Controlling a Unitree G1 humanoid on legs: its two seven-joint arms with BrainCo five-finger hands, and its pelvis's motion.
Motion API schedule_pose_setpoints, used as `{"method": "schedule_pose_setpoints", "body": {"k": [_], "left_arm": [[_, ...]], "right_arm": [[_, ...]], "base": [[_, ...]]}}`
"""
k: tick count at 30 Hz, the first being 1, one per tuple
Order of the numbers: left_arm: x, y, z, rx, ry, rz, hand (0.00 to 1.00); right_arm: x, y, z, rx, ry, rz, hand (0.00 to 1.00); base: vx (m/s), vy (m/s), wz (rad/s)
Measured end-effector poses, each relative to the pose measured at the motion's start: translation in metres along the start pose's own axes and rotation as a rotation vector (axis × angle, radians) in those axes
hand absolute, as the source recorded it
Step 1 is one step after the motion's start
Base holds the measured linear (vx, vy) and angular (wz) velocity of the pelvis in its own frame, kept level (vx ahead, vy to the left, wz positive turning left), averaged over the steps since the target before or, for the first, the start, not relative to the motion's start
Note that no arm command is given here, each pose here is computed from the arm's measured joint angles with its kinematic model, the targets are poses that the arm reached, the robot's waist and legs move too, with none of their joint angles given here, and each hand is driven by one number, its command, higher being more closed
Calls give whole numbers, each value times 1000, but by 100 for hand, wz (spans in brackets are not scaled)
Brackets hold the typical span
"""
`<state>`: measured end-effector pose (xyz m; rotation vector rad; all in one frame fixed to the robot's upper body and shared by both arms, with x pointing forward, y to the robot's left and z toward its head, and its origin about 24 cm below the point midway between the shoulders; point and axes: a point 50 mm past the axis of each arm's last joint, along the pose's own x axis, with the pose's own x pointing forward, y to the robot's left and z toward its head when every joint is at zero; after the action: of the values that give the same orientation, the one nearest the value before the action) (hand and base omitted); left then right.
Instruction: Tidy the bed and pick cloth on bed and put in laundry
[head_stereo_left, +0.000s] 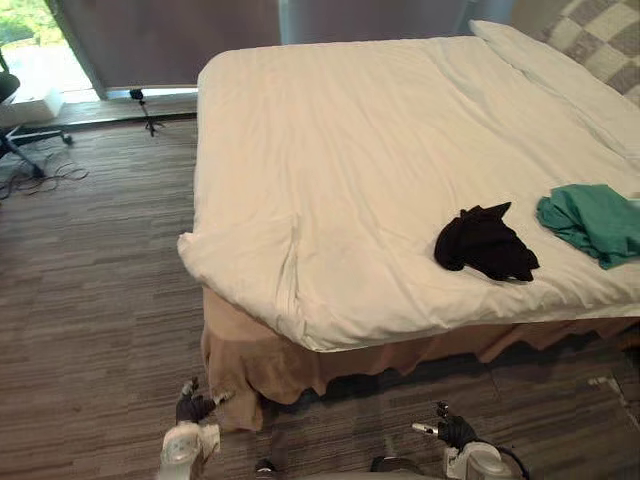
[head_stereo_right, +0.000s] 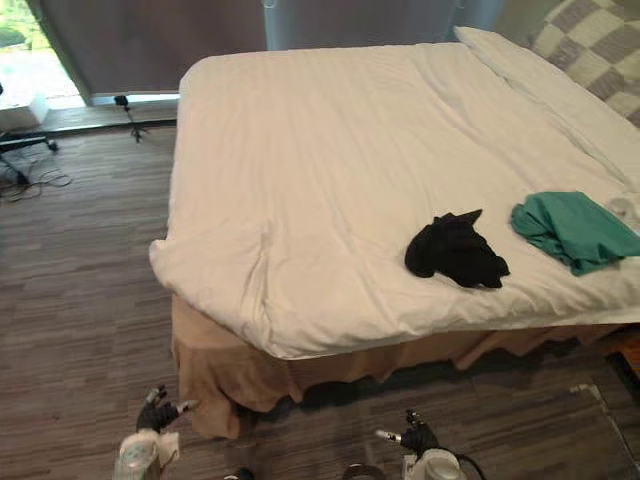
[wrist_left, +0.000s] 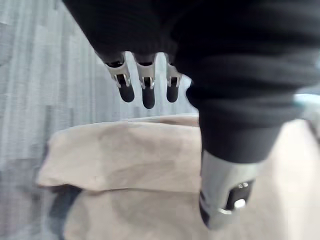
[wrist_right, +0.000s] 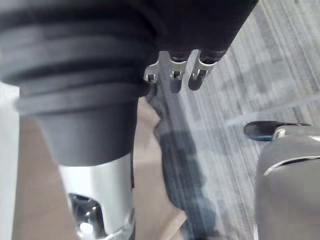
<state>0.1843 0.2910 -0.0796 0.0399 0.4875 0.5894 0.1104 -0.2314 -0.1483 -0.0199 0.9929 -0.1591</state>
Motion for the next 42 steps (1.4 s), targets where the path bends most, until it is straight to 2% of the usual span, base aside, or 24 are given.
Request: {"method": "schedule_pose_setpoints", "body": {"k": [2,4,7,8,11,13,14,20,25,31,36,40,41,42], "left_arm": [[6,15,11,-65,-27,117,0],[13,49,27,-110,-66,287,0],[21,83,61,-116,-164,399,0],[23,88,70,-117,-191,411,0],[29,108,137,-81,-396,425,0],[28,110,191,-8,-560,373,0],[28,109,198,12,-584,360,0],[30,48,239,307,-705,104,0],[29,9,266,394,-752,10,0],[12,-40,328,516,-884,-32,0],[0,-58,359,603,-934,-10,0],[-3,-68,373,746,-934,27,0],[-2,-68,376,775,-923,47,100],[-1,-67,377,792,-914,62,100]], "right_arm": [[-1,-1,-5,-5,23,-8,0],[-2,-3,-8,-36,44,-20,0],[-5,-7,-17,-37,86,-44,0],[-6,-9,-20,-38,99,-49,0],[-11,-17,-31,-59,142,-76,0],[-13,-17,-36,-56,161,-77,0],[-13,-17,-37,-56,163,-76,0],[-14,-13,-38,-30,160,-66,0],[-10,-10,-25,-11,97,-55,0],[2,-2,20,-2,-66,-27,0],[7,8,66,-9,-222,-3,0],[8,16,92,-33,-301,13,0],[9,18,98,-39,-317,11,0],[9,19,104,-43,-330,12,0]], "base": [[-98,-48,-18],[-116,-81,-17],[-136,-92,5],[-144,-78,18],[-89,-64,9],[-49,-43,-3],[-13,-19,-17],[48,8,-20],[35,-9,-17],[-33,-34,-10],[-85,-20,-12],[-68,-7,-9],[-50,0,-5],[-36,4,-7]]}}
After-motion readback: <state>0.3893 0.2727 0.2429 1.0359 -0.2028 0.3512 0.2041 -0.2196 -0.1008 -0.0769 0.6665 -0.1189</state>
